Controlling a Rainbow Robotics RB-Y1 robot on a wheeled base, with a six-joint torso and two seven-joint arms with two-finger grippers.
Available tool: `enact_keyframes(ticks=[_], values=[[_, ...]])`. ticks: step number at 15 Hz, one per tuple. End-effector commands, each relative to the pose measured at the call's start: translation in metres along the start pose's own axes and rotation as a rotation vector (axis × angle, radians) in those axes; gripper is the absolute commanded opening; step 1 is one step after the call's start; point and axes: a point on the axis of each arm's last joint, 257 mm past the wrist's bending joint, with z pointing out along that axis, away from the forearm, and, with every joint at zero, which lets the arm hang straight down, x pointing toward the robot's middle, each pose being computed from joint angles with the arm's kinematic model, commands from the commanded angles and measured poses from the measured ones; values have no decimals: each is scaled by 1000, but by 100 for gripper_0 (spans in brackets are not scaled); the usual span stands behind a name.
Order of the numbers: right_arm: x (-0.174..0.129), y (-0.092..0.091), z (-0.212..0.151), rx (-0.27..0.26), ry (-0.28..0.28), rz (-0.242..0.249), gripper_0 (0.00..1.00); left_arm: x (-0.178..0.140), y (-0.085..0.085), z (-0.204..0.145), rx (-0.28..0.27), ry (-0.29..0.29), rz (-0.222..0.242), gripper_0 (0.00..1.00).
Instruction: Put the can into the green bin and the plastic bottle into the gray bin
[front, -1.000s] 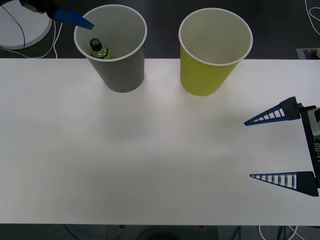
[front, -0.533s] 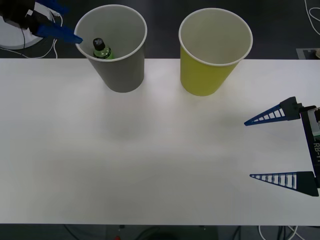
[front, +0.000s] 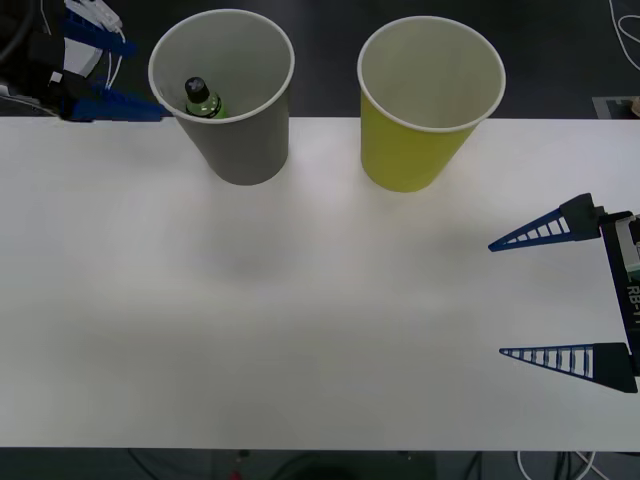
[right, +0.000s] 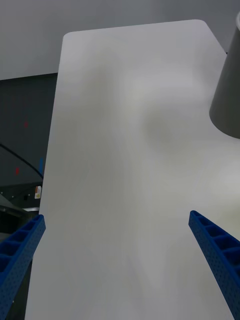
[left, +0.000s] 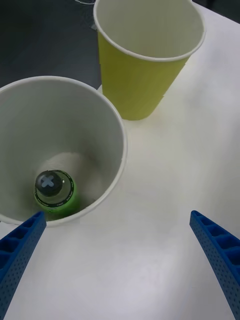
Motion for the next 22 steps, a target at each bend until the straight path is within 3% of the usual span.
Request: enact_keyframes(ticks=[1, 6, 11, 16, 22], values=[[0, 0, 0, 0, 0, 0, 100, 9, -16, 0, 0, 3, 33, 100], [0, 0, 0, 0, 0, 0, 100, 32, -44, -4, 30, -17, 106, 100], [0, 0, 0, 0, 0, 0, 100, 60, -72, -11, 45, -81, 187, 100], [0, 0, 0, 0, 0, 0, 100, 86, -89, -30, 133, -68, 299, 100], [0, 0, 0, 0, 0, 0, 100, 107, -109, -39, 171, -71, 351, 100]])
